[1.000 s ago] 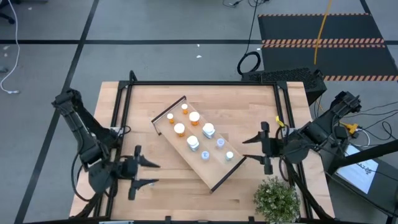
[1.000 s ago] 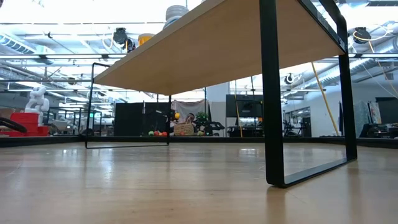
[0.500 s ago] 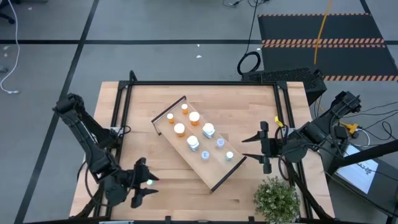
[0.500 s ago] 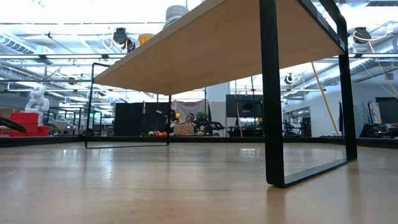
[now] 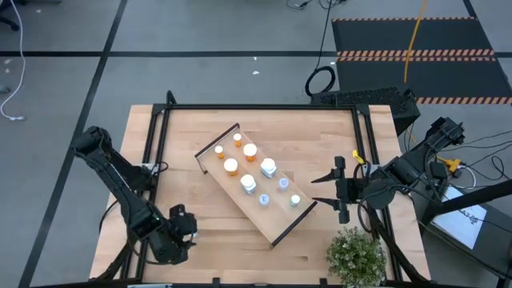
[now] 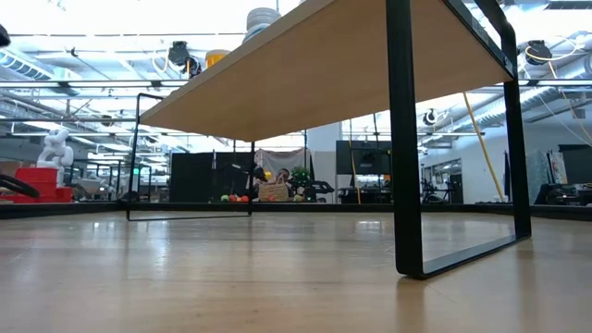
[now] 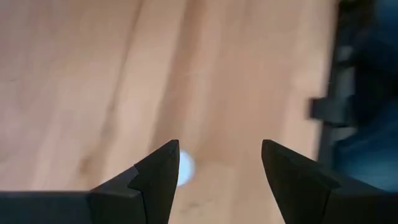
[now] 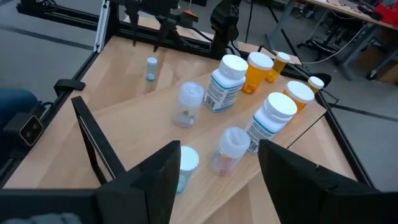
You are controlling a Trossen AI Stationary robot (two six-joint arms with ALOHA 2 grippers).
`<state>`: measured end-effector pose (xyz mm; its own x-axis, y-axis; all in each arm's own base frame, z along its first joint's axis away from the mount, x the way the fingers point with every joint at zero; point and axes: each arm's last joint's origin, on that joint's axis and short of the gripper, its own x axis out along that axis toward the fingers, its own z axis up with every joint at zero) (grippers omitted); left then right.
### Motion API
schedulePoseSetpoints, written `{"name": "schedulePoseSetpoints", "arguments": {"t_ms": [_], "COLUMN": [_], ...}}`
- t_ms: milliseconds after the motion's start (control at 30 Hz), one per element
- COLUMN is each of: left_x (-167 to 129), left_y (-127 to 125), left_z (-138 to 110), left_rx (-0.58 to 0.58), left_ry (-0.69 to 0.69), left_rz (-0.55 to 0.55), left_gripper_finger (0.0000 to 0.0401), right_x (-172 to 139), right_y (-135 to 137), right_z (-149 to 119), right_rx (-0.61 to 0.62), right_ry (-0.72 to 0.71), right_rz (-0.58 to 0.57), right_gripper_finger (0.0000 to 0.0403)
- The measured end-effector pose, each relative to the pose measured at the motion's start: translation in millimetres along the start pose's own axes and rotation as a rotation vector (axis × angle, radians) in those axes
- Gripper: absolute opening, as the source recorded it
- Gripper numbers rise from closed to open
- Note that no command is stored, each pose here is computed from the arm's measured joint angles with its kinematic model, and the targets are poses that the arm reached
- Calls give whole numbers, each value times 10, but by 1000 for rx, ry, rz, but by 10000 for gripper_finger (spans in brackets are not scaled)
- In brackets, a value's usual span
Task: Pick and place medicine bottles onto shelf by color
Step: Put the blue pill bottle on the shelf aligned with the blue pill bottle
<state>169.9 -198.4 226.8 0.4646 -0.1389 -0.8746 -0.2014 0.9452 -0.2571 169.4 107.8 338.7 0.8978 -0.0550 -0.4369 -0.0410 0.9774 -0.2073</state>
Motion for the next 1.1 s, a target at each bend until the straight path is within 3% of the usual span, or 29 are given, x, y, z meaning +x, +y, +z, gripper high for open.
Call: {"name": "schedulePoseSetpoints", "arguments": {"t_ms": [133,300,1100], "left_x": [56,126,351], "left_y": [42,27,23], "left_z": [-25,-45,-161], "left_rx": [51,115,121], "left_ry": [9,18,99], "left_rz": [77,98,196], "left_gripper_finger": [230,230,230], "right_x": [0,0,1], "right_y": [0,0,1], "right_z": [0,-1,-1], "right_rx": [-10,-11,-19], "right_ry": [0,1,1], "right_rz": [1,1,1], "right_gripper_finger": [212,212,212]}}
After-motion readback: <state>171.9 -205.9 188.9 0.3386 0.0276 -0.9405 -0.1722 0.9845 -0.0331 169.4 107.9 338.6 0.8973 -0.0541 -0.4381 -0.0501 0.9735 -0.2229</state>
